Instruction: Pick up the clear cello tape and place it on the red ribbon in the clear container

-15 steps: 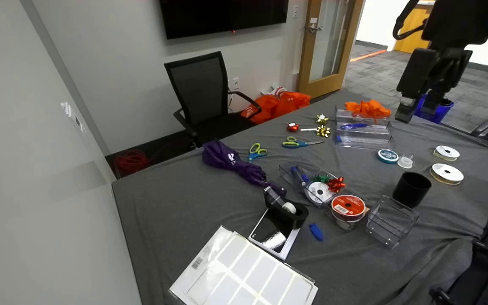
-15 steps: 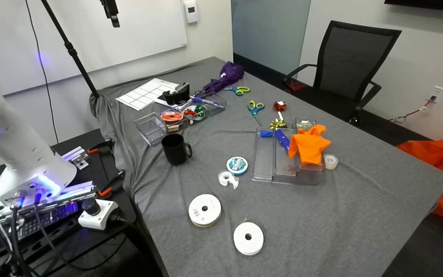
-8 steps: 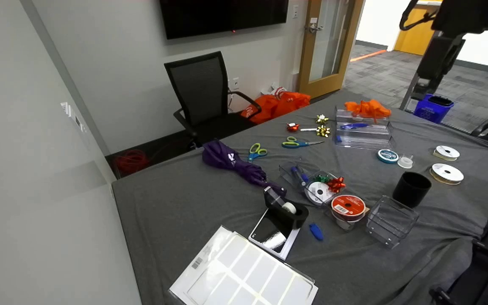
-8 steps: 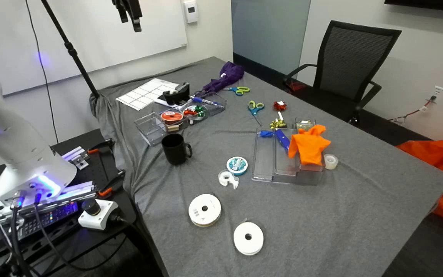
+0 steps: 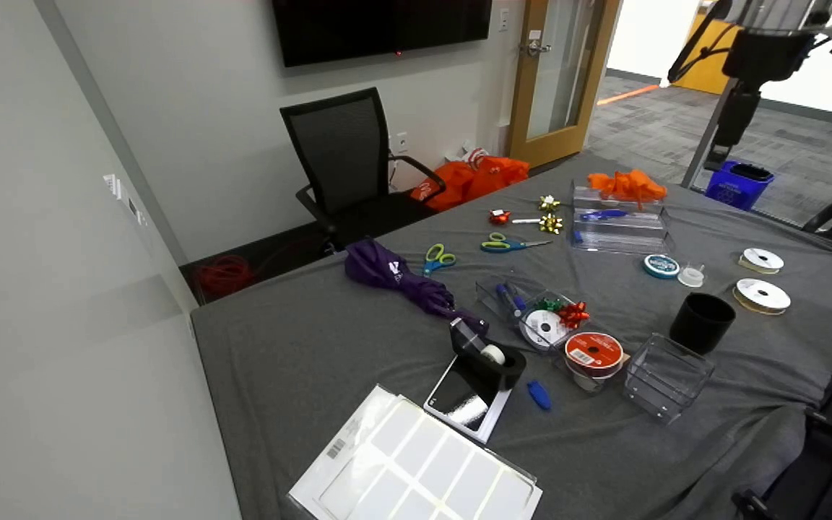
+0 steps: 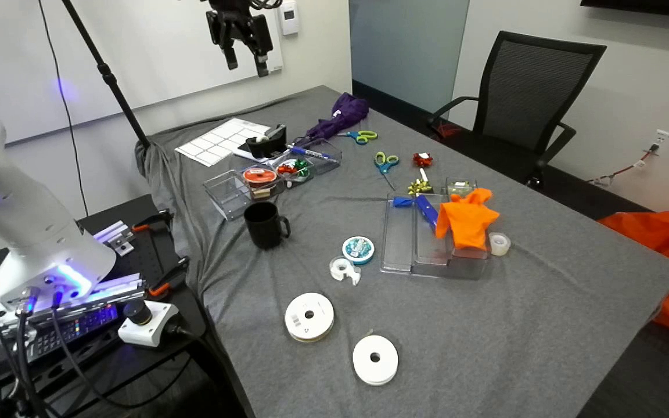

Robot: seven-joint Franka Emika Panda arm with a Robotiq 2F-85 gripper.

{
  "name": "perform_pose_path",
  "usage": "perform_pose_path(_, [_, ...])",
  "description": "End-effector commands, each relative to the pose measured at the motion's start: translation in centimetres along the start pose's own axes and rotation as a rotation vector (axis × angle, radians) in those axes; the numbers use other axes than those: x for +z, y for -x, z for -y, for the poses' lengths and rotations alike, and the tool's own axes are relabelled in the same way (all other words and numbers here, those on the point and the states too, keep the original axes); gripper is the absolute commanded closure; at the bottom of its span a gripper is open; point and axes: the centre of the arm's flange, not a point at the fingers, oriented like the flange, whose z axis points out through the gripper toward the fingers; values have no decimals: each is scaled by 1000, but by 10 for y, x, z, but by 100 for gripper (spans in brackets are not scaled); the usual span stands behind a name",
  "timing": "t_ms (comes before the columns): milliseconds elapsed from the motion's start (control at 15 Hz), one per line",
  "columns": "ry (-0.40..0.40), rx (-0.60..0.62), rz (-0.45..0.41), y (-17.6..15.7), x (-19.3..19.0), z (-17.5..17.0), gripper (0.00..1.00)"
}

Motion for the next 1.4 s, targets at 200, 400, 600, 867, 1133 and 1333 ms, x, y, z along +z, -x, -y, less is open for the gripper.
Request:
perform_pose_path(200, [64,-77,35,4,6,-25,0])
perform_pose_path(400, [69,-83,34,3,4,-26,0])
perform_pose_path(600, [36,-138,-32,3,20,-43,0])
perform_pose_path(867, [47,-174,-126,0,73,-98,0])
perform_pose_path(1133, [1,-183,-167,8,132,-151,0])
perform_pose_path(1333, [-9,-159,-107,16,177,-176,0])
